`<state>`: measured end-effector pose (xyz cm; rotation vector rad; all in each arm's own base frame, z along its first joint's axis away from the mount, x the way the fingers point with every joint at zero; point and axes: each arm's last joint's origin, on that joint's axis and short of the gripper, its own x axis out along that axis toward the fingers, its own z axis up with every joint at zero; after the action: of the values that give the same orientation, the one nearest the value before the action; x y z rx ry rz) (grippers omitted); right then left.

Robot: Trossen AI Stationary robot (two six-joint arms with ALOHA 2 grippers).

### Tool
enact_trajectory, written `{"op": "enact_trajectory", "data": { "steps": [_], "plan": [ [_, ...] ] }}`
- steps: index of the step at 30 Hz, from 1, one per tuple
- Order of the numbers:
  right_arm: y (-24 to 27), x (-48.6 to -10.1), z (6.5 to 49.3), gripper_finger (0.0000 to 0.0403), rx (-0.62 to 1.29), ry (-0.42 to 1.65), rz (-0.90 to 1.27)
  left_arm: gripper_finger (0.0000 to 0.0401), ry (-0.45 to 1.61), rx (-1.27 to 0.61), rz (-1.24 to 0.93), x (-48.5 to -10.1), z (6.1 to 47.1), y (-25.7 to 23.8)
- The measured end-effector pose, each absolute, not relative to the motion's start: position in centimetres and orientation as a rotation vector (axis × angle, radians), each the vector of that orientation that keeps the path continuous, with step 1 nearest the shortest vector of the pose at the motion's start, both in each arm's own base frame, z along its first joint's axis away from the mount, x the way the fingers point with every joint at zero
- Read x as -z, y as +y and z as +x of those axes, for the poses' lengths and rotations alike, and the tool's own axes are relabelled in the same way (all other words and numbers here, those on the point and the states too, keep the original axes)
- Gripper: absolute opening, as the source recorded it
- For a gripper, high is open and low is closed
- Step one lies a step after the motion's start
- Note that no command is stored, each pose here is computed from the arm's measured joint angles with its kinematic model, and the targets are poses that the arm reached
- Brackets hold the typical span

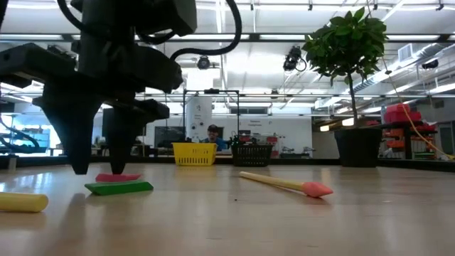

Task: Sort crayons/erasers/pens/pencils in bins
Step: Put the pink eraser into the top black bin

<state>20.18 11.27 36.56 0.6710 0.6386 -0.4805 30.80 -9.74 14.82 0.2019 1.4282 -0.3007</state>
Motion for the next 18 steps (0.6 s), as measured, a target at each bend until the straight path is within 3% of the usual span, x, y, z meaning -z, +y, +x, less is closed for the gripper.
{"op": "enact_trajectory", "data": {
  "steps": [6, 18],
  "plan": [
    [11.3, -36.6, 20.2, 0.0078, 0.487, 0.635, 0.687, 0.0216, 1.296, 0.245, 0.213, -17.1, 31.5, -9.7],
    [11.2, -36.6, 20.2, 0.0078, 0.503, 0.613, 0.678, 0.0213, 1.349, 0.255, 0.206, -15.5, 30.6, -9.1]
  ]
}}
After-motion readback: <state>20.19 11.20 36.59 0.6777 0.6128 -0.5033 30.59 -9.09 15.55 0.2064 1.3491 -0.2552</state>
